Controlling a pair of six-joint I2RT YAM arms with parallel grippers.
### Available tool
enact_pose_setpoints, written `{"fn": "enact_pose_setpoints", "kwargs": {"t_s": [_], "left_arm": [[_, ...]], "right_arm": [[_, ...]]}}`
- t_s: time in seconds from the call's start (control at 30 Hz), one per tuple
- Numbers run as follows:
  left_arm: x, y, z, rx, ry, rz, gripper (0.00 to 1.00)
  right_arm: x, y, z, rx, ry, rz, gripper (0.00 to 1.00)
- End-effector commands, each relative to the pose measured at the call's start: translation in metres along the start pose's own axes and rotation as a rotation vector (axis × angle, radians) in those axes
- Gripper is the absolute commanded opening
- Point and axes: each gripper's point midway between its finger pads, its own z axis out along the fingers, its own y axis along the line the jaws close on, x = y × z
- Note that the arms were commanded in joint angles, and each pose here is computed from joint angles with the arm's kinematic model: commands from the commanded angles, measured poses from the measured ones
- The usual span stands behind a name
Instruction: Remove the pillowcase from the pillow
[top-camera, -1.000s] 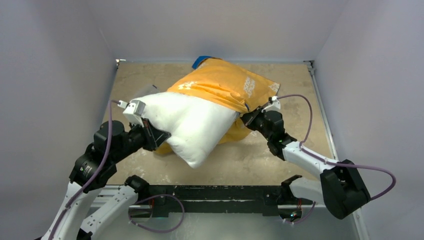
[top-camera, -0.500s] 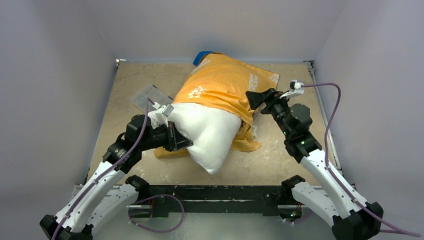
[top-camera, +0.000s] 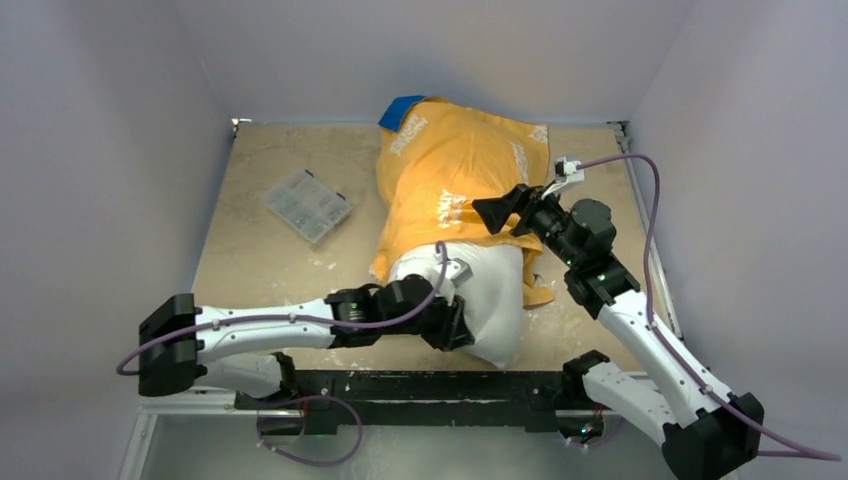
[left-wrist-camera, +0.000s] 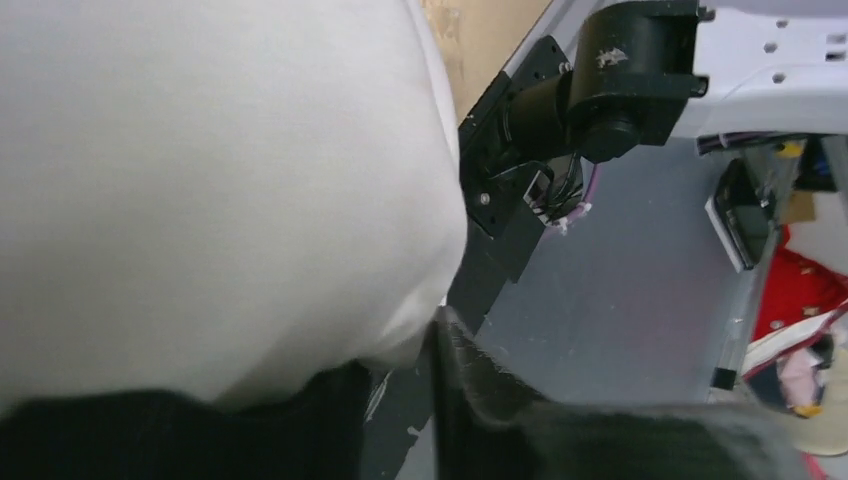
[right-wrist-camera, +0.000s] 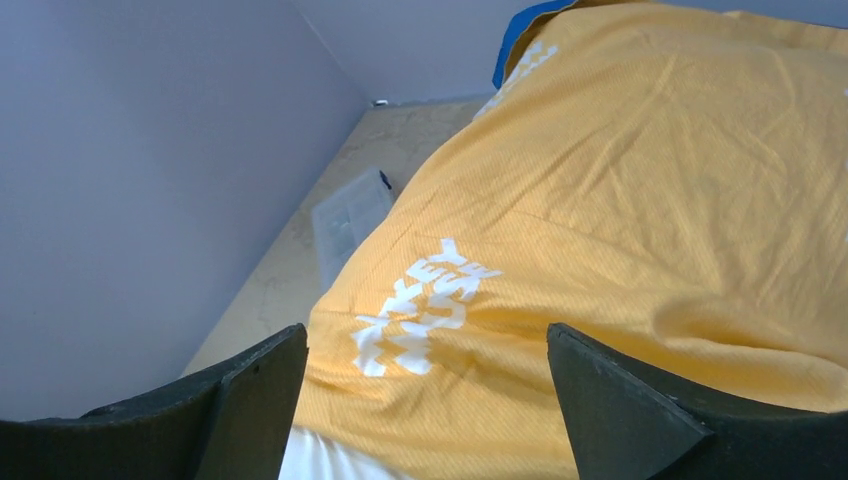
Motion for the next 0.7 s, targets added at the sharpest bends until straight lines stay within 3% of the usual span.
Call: {"fn": "enact_pose_setpoints", "kwargs": {"t_s": [0.0,0.1,0.17,0.43,0.53,0.67], "left_arm": [[-0.047,-0.042,0.009,0.003,-0.117,0.114,0.46],[-0.059,-0.052,0.003,-0.02,-0.108,0.161,0.74],[-0.071,-0.059,-0.007,-0.027,-0.12,0.186,0.79],[-0.128,-0.067,-0.079,-0.122,-0.278,0.213,0.81],[-0.144,-0.032,-0.106,-0.287,-0.369,0.175,0.81],[-0.151,0.026,-0.118,-0.369,-0.398,0.063,0.8]], "right_arm": [[-0.008,0.013,-0.002,-0.05,0.001,-0.043,0.93],[-0.001,0.009,-0.004,-0.042,0.018,-0.045,0.94],[0.004,0.006,-0.004,-0.035,0.028,-0.047,0.94],[0.011,0.005,0.0,-0.043,0.054,-0.048,0.96],[0.016,0.011,0.002,-0.058,0.072,-0.043,0.97],[0.025,0.024,0.005,-0.07,0.095,-0.013,0.97]]}}
